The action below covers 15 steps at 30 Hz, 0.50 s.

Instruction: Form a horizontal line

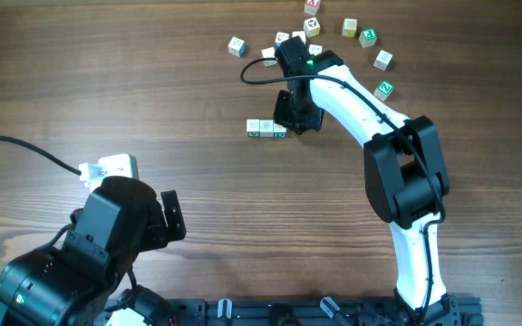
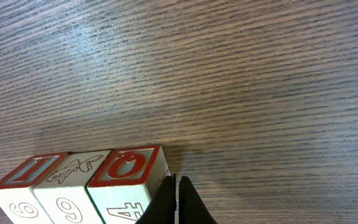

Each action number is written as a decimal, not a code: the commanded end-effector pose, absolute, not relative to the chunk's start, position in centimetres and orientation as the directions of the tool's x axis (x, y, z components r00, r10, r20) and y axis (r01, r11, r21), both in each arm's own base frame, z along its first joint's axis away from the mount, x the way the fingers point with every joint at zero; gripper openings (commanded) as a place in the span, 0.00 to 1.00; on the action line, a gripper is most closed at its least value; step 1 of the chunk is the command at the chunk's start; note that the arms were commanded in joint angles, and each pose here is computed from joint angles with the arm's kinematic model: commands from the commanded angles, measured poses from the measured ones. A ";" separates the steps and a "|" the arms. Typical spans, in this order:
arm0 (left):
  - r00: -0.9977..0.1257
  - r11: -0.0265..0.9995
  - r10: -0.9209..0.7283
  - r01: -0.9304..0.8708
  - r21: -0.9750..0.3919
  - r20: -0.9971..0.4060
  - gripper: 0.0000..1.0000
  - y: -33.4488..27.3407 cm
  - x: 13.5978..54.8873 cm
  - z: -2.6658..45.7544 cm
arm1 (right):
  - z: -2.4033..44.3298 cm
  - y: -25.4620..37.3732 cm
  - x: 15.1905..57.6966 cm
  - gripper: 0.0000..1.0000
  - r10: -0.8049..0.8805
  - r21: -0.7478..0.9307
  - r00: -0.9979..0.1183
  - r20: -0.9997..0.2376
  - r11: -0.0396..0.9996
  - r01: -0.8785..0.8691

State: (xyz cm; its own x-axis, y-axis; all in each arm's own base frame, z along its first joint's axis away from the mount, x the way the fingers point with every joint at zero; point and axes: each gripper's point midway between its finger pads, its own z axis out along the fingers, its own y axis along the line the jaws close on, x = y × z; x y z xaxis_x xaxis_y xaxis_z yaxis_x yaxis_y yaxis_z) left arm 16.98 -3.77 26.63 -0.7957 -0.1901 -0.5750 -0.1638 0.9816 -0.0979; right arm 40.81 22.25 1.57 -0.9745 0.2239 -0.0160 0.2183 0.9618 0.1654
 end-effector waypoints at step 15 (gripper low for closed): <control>-0.793 0.977 -0.212 -0.181 -0.111 -0.571 1.00 -3.8 17.0 26.5 | 1.5 21.9 41.1 0.05 0.201 0.141 -0.978 -0.047 0.971 0.193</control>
State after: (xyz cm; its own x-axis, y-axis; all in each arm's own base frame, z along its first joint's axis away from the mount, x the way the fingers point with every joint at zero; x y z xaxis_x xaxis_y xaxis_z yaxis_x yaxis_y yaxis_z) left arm 16.98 -3.77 26.63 -0.7957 -0.1901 -0.5750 -0.1638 0.9816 -0.0979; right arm 40.89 22.32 1.58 -0.9752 0.2205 -0.0189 0.2143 0.9620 0.1691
